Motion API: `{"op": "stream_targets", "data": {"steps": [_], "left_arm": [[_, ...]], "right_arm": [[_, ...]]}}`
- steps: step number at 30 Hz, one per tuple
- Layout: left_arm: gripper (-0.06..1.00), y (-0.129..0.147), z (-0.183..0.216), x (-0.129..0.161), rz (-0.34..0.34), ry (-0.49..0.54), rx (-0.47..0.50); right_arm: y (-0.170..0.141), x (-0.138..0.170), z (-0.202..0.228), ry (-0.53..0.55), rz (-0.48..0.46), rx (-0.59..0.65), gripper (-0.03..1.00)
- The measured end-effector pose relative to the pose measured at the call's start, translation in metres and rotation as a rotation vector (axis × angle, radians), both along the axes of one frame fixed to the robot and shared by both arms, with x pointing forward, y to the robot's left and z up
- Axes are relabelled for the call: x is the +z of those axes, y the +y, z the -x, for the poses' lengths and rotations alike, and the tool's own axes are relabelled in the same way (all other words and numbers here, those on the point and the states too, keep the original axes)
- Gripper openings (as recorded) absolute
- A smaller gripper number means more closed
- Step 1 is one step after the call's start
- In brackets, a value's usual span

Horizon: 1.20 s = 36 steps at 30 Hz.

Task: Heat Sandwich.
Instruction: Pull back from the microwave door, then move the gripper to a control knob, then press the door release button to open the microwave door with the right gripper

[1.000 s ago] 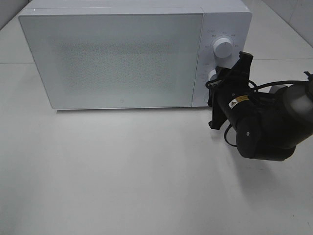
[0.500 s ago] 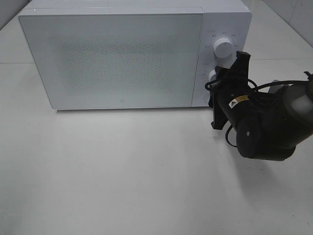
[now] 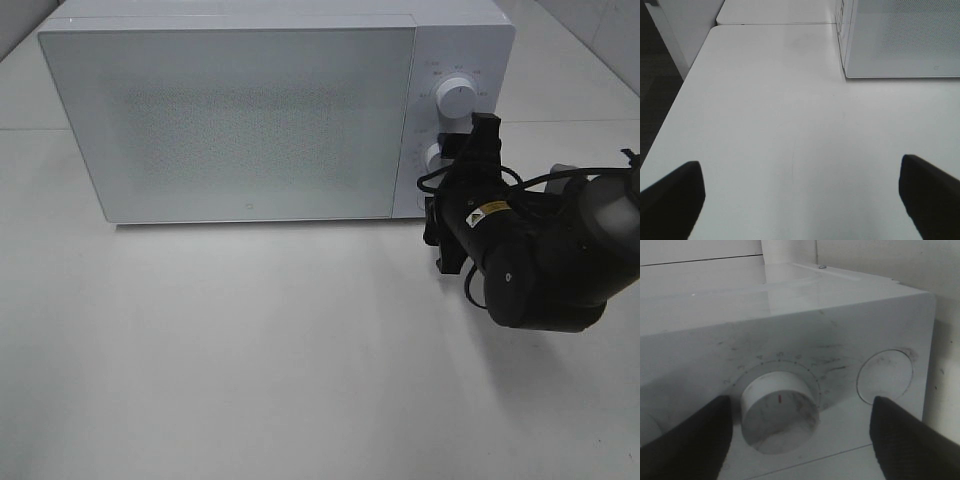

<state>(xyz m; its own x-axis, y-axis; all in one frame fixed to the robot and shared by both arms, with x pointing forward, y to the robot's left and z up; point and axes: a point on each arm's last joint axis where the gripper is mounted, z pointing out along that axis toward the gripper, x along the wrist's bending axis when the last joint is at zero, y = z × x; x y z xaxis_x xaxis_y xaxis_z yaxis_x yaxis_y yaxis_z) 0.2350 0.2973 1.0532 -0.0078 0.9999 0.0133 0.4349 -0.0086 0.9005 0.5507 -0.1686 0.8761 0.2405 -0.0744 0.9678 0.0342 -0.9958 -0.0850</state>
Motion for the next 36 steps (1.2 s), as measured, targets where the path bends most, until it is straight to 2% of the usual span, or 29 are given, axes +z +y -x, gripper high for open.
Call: {"op": "stream_targets", "data": {"steps": [18,27,30,36], "left_arm": [[0.99,0.0,0.0,0.0,0.0,0.0,0.0],[0.99,0.0,0.0,0.0,0.0,0.0,0.0],[0.99,0.0,0.0,0.0,0.0,0.0,0.0],[0.99,0.0,0.0,0.0,0.0,0.0,0.0]], "right_arm": [[0.0,0.002,0.01,-0.018,0.021,0.067,0.76],[-0.008,0.02,0.029,-0.039,0.029,0.109,0.76],[-0.011,0.032,0.041,-0.053,0.058,0.15,0.76],[-0.016,0.037,0.057,0.023,0.112,0.195,0.76]]}}
